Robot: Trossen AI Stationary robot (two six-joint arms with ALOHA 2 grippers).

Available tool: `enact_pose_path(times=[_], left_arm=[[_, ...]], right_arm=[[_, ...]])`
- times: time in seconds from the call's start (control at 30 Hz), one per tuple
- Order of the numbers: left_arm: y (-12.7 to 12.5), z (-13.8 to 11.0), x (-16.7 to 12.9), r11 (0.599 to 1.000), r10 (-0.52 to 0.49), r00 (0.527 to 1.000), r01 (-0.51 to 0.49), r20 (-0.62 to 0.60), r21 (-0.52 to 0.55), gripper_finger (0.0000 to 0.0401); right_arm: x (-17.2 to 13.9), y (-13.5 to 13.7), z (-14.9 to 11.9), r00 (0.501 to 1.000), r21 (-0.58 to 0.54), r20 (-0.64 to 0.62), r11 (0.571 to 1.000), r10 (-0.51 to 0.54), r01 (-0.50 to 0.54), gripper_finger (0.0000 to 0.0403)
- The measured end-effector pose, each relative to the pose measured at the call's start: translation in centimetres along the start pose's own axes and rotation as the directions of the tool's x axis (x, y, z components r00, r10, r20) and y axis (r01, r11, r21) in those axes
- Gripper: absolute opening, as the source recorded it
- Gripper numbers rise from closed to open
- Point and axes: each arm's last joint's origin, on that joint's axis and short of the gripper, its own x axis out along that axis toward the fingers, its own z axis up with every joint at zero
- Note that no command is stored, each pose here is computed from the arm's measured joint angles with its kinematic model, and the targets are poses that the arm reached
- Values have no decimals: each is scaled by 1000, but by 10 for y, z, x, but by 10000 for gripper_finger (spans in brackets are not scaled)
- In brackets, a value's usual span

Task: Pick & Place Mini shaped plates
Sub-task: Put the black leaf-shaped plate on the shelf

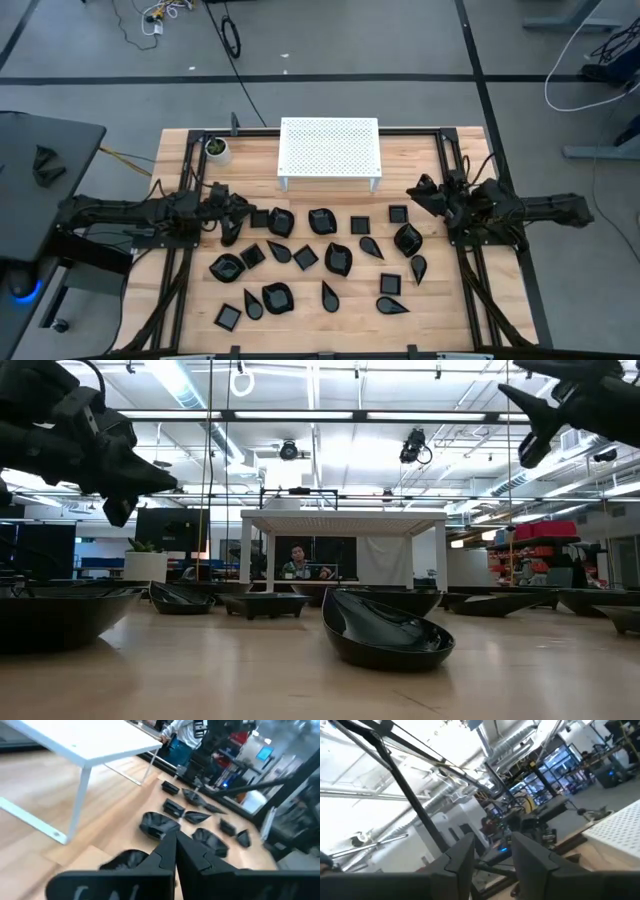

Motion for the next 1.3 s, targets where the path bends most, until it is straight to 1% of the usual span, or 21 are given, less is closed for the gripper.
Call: enact_pose_path(times=[0.03, 0.1, 0.13, 0.2, 0.3, 0.37, 0.47, 0.6, 0.7, 0.77, 0.93, 0.97, 1.03, 1.17, 1.2, 1.3], left_arm=[[0, 0, 0, 1000, 6, 1000, -6, 6, 21, 7], [0, 1, 0, 998, 17, 1000, -18, 22, 56, 7], [0, 1, 0, 997, 26, 999, -28, 26, 71, 7], [1, 2, 0, 995, 42, 999, -45, 34, 91, 7], [2, 2, 0, 991, 64, 997, -69, 46, 112, 7], [2, 2, 0, 990, 77, 996, -83, 54, 115, 7], [2, 2, 0, 988, 87, 994, -94, 59, 120, 7], [2, 2, 0, 987, 87, 994, -94, 59, 129, 7], [2, 2, 0, 988, 76, 996, -83, 54, 130, 7], [2, 2, 0, 989, 67, 997, -73, 49, 129, 7], [1, 2, 0, 991, 34, 999, -38, 31, 126, 7], [1, 2, 0, 992, 31, 999, -34, 29, 125, 7], [0, 1, 0, 992, 25, 999, -28, 26, 124, 7], [0, 1, 0, 993, 22, 999, -25, 25, 113, 7], [0, 1, 0, 993, 22, 999, -24, 24, 112, 7], [0, 1, 0, 994, 21, 999, -24, 24, 111, 7]], right_arm=[[5, -1, -2, 999, 27, -27, 999, -24, 25, 135], [16, -4, -7, 985, 90, -122, 987, -125, 136, 135], [24, -5, -8, 968, 102, -177, 975, -179, 199, 135], [43, -7, -11, 910, 84, -298, 942, -288, 325, 135], [79, -9, -14, 794, 14, -454, 888, -403, 459, 135], [104, -12, -18, 706, -59, -539, 857, -459, 512, 135], [139, -21, -30, 568, -149, -631, 801, -529, 580, 135], [176, -38, -53, 400, -239, -706, 728, -585, 643, 135], [192, -52, -71, 271, -290, -734, 648, -623, 704, 135], [201, -62, -84, 214, -316, -742, 613, -635, 724, 135], [214, -80, -106, 144, -360, -744, 572, -653, 737, 135], [215, -82, -108, 129, -373, -736, 556, -665, 743, 135], [216, -86, -112, 114, -384, -723, 533, -682, 754, 135], [214, -90, -116, 97, -393, -699, 494, -709, 775, 135], [214, -90, -116, 96, -395, -697, 492, -711, 776, 135], [217, -90, -115, 119, -386, -687, 499, -717, 776, 135]])
